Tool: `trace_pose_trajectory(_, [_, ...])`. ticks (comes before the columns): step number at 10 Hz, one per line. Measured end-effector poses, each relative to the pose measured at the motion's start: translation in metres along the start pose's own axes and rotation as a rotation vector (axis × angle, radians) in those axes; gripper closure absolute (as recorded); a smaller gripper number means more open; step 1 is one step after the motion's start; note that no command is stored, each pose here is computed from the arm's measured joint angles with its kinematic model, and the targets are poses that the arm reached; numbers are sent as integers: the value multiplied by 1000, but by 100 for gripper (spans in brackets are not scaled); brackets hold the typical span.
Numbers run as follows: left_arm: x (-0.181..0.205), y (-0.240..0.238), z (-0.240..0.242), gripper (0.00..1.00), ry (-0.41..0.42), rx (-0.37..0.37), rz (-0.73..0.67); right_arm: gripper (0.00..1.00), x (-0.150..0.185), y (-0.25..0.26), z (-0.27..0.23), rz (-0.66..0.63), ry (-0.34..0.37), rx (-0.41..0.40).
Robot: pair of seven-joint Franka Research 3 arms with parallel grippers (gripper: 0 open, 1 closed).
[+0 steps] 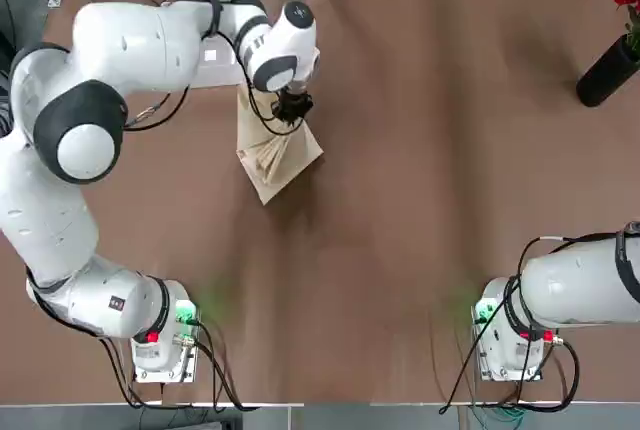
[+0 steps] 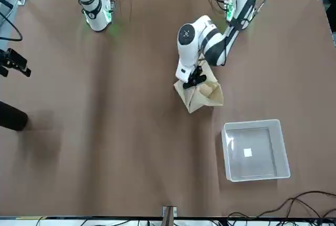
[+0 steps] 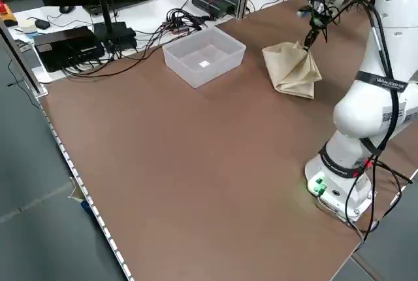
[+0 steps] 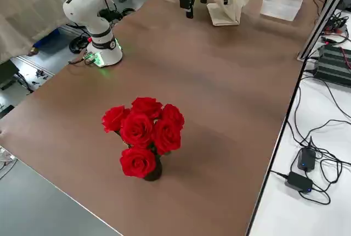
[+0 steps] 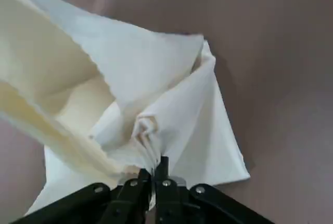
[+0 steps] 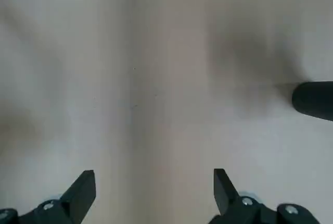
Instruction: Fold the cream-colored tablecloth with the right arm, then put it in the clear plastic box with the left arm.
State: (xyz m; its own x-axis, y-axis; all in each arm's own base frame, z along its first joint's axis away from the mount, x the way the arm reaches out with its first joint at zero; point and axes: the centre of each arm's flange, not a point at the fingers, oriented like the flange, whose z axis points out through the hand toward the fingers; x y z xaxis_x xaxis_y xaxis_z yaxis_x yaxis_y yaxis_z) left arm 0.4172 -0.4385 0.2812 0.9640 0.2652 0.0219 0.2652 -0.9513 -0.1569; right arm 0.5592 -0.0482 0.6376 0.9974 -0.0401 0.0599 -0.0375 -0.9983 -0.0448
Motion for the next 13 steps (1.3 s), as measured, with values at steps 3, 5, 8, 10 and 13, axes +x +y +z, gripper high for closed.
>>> trace_pose_trajectory(3, [-44,22,8,89,-7,8,-10,0,0,-3,6,-6,-1,-2])
trace_pose_trajectory(5, [-54,30,5,70,-8,-2,4,0,0,-8,17,-15,-9,-4])
trace_pose_trajectory(8, [-52,38,-12,25,-1,-38,37,0,2,-8,18,-22,5,-31])
trace_pose_trajectory(10, [-42,40,-33,0,13,-50,94,0,2,-13,19,-31,5,-31])
trace_pose_trajectory(13, [-1,19,-84,0,1,-82,195,0,5,-24,27,-55,-4,-43])
